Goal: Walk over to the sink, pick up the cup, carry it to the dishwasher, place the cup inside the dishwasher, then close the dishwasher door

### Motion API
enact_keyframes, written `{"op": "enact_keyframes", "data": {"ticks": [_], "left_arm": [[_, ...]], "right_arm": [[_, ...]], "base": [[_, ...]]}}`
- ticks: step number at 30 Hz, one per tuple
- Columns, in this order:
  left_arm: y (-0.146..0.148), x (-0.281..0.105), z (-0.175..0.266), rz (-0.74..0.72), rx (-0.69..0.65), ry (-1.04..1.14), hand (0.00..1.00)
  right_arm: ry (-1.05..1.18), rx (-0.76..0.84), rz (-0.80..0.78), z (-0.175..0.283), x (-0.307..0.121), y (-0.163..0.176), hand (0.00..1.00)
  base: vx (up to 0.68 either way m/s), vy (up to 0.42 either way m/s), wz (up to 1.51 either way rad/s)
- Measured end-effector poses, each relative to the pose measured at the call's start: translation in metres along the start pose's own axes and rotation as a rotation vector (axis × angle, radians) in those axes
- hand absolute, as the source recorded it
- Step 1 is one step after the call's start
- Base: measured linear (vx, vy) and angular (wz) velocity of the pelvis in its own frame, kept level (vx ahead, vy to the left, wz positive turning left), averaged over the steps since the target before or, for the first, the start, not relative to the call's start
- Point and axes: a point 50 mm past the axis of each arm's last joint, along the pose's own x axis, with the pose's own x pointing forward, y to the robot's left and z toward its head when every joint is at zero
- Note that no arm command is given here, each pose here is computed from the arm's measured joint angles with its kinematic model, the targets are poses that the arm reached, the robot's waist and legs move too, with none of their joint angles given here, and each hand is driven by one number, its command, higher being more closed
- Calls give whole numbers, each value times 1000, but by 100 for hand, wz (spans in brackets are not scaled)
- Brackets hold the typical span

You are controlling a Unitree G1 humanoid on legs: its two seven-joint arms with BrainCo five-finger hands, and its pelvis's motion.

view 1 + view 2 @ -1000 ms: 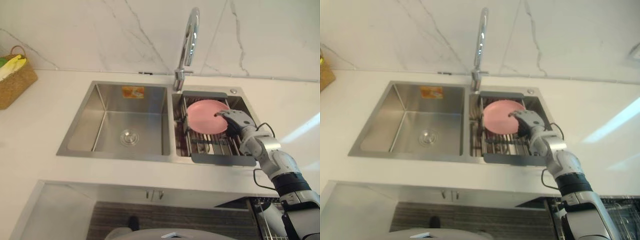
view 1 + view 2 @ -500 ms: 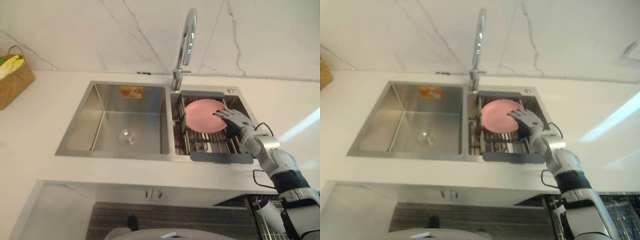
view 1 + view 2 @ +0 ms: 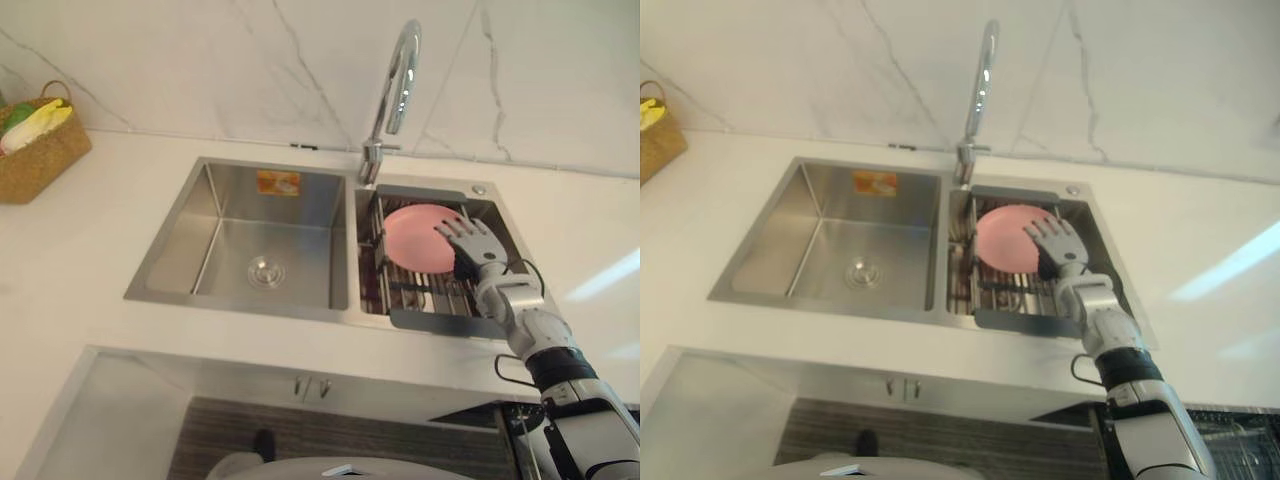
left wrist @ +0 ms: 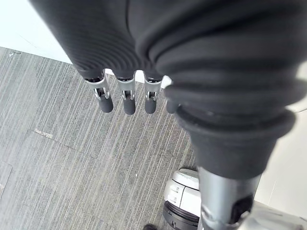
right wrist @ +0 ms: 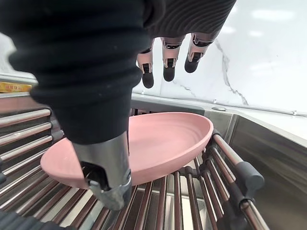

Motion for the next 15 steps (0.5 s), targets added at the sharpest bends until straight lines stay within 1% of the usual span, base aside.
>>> {"op": "enact_keyframes", "data": {"ticks": [6, 15], "left_arm": [[0, 0, 0, 0, -1, 0, 0], [1, 0, -1, -1, -8, 1, 0]], "right_arm": [[42, -4, 15, -3, -1, 3, 0], [101, -3, 101, -10, -3, 13, 0]], "base": [[6, 2, 6], [4, 2, 5]]}}
